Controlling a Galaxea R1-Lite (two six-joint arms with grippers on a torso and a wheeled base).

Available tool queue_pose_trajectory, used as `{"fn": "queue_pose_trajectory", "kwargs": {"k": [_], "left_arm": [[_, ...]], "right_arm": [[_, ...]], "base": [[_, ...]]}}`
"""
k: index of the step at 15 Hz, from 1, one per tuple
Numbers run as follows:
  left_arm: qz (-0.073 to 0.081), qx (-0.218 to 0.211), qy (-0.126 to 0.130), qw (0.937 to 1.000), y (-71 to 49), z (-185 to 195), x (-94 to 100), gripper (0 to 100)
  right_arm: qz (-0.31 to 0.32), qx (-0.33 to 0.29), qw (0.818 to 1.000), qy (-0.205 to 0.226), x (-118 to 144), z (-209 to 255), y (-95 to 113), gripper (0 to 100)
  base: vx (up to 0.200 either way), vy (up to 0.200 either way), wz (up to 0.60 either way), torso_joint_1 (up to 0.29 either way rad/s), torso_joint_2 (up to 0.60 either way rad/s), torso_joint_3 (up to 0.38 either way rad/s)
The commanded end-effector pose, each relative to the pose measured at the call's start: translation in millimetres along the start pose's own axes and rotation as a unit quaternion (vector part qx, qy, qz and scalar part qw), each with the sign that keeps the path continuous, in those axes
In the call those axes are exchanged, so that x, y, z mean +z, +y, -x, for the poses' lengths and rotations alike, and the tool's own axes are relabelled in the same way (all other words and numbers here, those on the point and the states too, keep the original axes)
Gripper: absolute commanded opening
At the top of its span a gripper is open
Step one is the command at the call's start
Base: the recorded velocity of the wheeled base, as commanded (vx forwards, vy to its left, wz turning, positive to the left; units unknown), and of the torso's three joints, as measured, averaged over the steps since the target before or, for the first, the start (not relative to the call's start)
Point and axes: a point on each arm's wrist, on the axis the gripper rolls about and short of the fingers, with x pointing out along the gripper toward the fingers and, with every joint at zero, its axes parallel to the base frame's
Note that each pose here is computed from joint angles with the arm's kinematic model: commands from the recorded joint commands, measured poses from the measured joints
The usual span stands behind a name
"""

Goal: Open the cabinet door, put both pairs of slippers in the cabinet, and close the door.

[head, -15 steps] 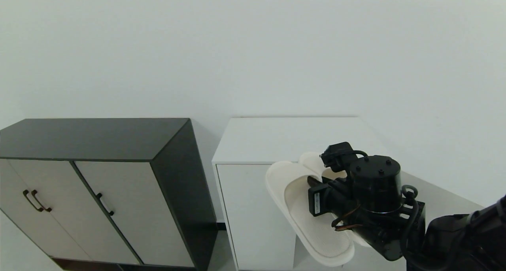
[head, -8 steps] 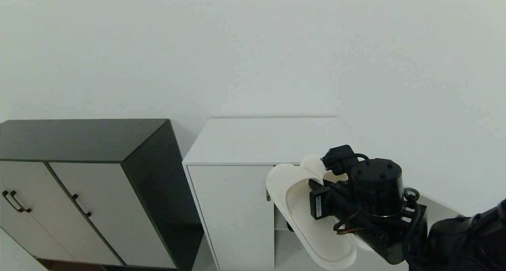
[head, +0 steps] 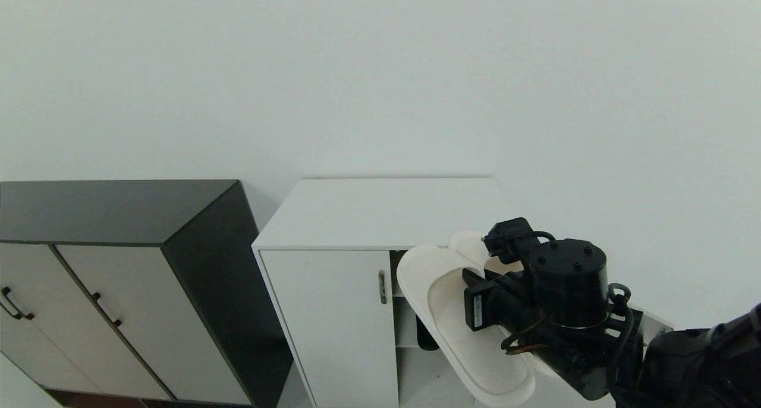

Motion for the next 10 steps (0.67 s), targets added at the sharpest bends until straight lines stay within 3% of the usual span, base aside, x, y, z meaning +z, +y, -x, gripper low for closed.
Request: {"fn": "queue_pose_trajectory", "kwargs": {"k": [1,10], "left_arm": [[0.0,0.0,0.0,1.0,0.0,-0.1,0.0,0],[0.0,0.0,0.0,1.0,0.0,-0.1,0.0,0]], "right_arm": [[0.002,0.001,1.0,0.004,-2.2,0.3,0.7,0],[0.006,0.014,1.0,0.009,-7.4,10.7,4.2,0]], "base": [[0.0,0.0,0.0,0.0,0.0,0.0],[0.0,0.0,0.0,0.0,0.0,0.0]]}}
